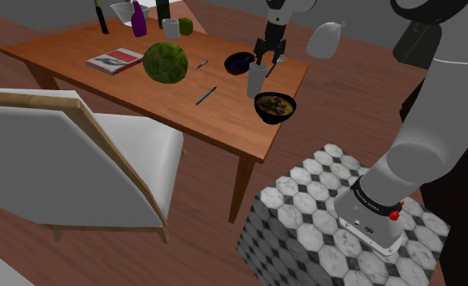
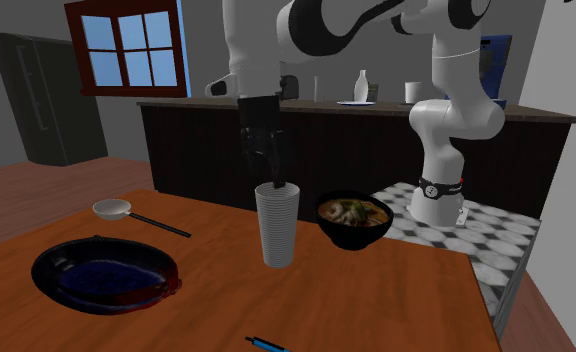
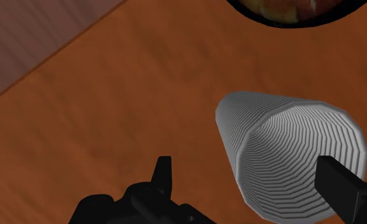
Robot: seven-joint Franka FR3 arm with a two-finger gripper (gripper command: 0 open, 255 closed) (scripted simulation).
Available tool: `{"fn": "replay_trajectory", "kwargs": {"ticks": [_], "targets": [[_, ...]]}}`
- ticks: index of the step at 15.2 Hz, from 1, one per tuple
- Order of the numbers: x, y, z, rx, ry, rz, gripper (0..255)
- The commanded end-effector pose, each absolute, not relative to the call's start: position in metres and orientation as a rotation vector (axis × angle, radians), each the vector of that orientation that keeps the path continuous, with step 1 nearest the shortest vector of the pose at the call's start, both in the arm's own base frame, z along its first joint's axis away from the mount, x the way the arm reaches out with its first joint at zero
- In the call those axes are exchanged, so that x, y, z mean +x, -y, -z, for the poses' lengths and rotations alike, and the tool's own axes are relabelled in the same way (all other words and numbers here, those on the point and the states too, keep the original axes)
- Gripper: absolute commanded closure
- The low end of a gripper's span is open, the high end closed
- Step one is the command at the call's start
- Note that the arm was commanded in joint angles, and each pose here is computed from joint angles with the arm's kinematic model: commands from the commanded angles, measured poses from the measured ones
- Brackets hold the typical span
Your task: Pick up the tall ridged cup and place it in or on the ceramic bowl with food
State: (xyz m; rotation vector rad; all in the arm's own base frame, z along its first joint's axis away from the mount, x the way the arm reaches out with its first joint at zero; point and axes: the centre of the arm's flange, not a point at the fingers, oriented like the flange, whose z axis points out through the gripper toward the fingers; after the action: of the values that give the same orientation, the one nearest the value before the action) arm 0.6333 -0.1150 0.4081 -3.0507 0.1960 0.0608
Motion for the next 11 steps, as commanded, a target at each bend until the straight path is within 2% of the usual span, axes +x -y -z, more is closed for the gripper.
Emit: {"fn": "replay_trajectory", "kwargs": {"ticks": [1,6,11], "targets": [[0.635,0.115,-0.397,-3.051,-0.197,-0.059,0],[0.634,0.113,-0.373,-3.051,-0.197,-0.059,0],[0.634,0.113,-0.373,-3.051,-0.197,-0.059,0]]}}
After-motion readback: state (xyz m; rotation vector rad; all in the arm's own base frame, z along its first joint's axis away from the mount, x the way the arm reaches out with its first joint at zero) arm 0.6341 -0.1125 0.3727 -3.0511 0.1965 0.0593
